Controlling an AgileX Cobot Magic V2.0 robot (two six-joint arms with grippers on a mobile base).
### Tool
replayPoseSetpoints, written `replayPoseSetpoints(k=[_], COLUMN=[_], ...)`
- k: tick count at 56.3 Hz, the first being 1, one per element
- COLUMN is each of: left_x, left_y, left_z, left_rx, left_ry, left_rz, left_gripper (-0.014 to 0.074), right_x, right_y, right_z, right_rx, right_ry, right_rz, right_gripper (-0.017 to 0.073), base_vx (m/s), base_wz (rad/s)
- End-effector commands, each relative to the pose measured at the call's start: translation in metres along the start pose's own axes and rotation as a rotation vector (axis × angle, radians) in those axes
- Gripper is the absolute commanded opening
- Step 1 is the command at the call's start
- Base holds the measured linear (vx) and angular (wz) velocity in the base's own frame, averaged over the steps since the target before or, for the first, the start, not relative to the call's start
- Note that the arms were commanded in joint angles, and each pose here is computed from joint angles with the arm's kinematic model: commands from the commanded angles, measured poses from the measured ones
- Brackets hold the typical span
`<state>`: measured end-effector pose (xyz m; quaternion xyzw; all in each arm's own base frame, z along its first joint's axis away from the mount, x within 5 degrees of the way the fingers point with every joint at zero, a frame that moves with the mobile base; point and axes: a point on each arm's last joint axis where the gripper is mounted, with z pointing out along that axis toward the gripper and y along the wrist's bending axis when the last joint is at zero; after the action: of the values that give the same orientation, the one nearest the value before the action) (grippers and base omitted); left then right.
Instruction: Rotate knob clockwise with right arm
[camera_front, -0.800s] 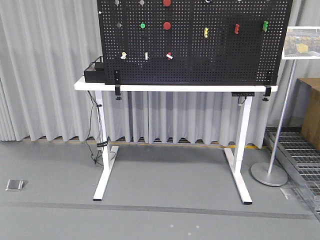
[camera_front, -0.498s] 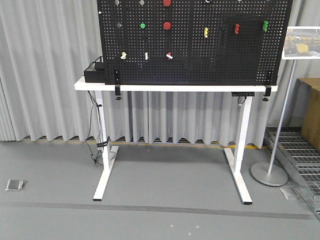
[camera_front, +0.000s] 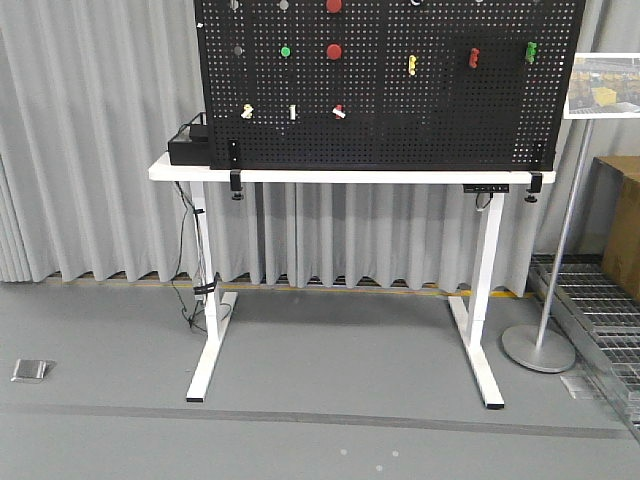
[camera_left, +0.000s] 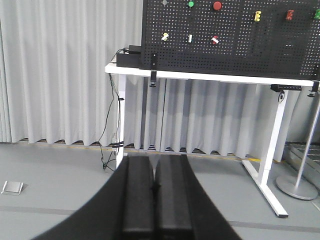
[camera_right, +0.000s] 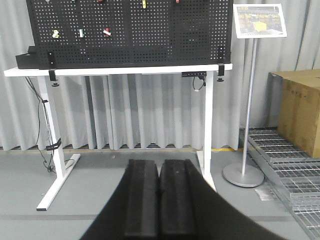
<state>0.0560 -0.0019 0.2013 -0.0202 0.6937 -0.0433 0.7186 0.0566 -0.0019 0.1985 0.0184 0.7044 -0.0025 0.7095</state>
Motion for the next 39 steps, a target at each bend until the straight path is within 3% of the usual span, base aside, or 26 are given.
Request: replayPoseSetpoints(k=[1,21,39], left_x=[-0.003,-0.003,-0.003], left_y=[0.0007,0.0007,0.0007], left_z=[0.0002,0.0002,0.0002], left_rx=[-0.005,-0.005,-0.005], left_ry=[-0.069,-0.069,-0.069], left_rz=[-0.017,-0.017,-0.017], left_gripper=[-0.0006,-0.0006,-0.0006], right_x=[-0.005,-0.005,-0.0047], right_y=[0.0004,0.0004,0.0003], right_z=[-0.0008,-0.0008,-0.0008], right_rx=[-0.002,-0.002,-0.002], right_ry=[-0.083,-0.083,-0.079], right_rz=[-0.012,-0.012,-0.012], right_gripper=[-0.0009,-0.0009,-0.0009], base_vx=[0.0,0.05,0.22], base_wz=[0.0,-0.01,-0.02])
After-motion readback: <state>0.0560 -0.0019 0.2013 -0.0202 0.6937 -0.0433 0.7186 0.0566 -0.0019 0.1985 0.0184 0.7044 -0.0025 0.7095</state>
